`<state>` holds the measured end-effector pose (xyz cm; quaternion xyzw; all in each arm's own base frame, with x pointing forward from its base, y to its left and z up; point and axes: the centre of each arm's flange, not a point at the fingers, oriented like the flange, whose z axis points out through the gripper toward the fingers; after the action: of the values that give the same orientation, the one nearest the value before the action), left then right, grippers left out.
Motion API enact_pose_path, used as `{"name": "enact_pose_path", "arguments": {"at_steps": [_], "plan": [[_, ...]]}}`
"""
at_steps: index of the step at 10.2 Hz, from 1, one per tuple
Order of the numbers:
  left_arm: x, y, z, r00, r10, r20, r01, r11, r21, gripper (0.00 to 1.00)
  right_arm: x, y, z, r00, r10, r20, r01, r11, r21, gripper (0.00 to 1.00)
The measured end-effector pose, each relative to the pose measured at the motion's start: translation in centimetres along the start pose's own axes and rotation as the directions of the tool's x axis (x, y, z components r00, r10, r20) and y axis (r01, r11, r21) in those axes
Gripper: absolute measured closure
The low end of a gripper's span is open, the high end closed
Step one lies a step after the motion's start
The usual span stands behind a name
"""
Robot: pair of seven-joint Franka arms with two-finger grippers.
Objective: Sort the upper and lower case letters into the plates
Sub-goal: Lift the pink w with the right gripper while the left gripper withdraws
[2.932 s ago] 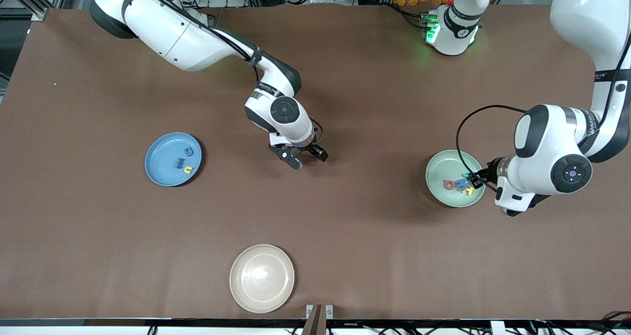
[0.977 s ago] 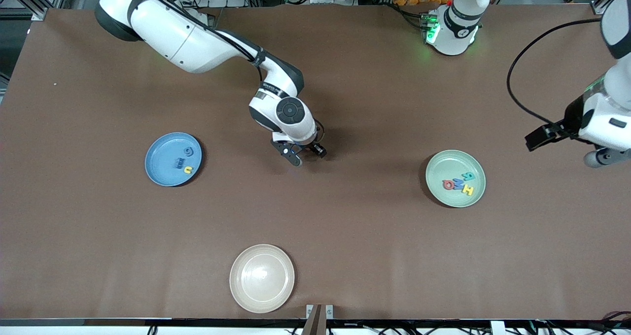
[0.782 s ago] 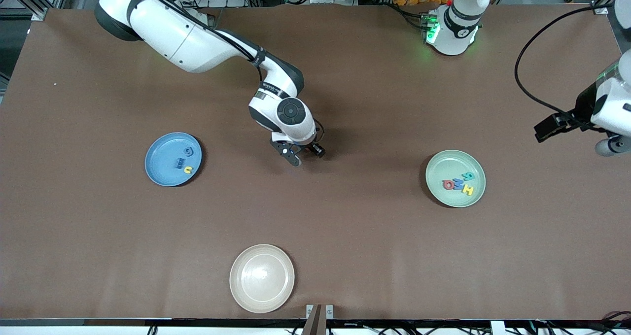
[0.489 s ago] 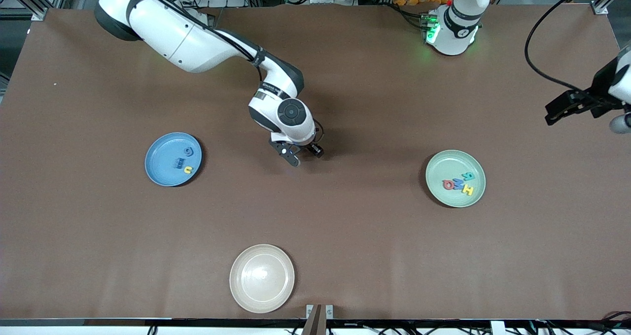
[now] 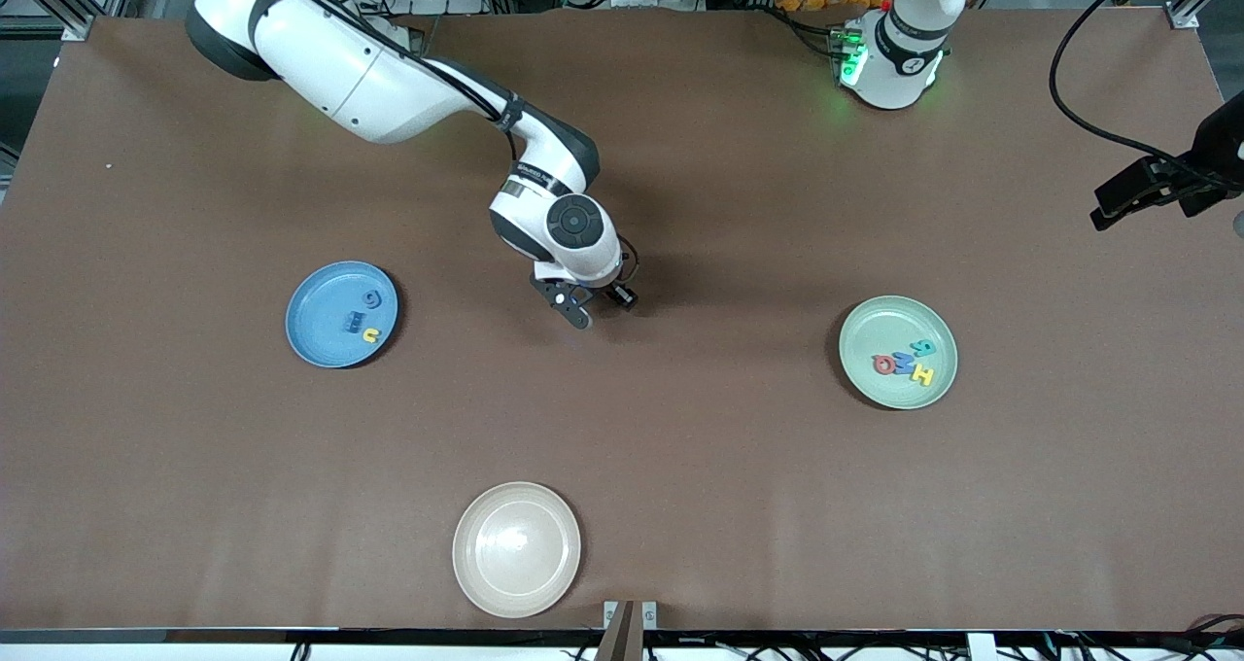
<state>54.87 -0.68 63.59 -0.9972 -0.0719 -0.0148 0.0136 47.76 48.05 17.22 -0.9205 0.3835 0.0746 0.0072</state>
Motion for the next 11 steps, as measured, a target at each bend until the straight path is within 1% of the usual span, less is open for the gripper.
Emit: {"name": "enact_pose_path", "arguments": {"at_steps": [4, 5, 6, 7, 8, 11], "plan": [[-0.8, 3.0, 0.4, 0.998, 0.055, 0.01, -0.055, 0.998, -0.001, 0.0, 0.0, 0.0, 0.0, 1.0, 0.0, 0.001, 0.0, 1.0, 0.003, 0.36], [-1.0, 3.9, 0.5, 0.997, 0.072, 0.013, -0.072, 0.997, -0.001, 0.0, 0.0, -0.1, -0.1, 1.0, 0.0, 0.002, 0.0, 1.0, 0.007, 0.39], [-1.2, 4.7, 0.5, 0.996, 0.087, 0.013, -0.087, 0.996, -0.001, 0.0, 0.0, -0.1, -0.1, 1.0, 0.0, 0.002, 0.0, 1.0, 0.008, 0.47], [-1.3, 5.0, 0.5, 0.996, 0.093, 0.013, -0.093, 0.996, -0.002, 0.0, 0.0, 0.0, -0.1, 1.0, 0.0, 0.0, 0.0, 1.0, 0.004, 0.48], [-1.3, 5.0, 0.5, 0.996, 0.092, 0.012, -0.092, 0.996, -0.002, 0.0, 0.0, 0.0, -0.1, 1.0, 0.0, -0.001, 0.0, 1.0, 0.002, 0.53], [-1.4, 4.7, 0.3, 0.996, 0.087, 0.008, -0.087, 0.996, -0.003, 0.0, 0.0, 0.0, -0.1, 1.0, 0.0, -0.001, 0.0, 1.0, 0.002, 0.54]]}}
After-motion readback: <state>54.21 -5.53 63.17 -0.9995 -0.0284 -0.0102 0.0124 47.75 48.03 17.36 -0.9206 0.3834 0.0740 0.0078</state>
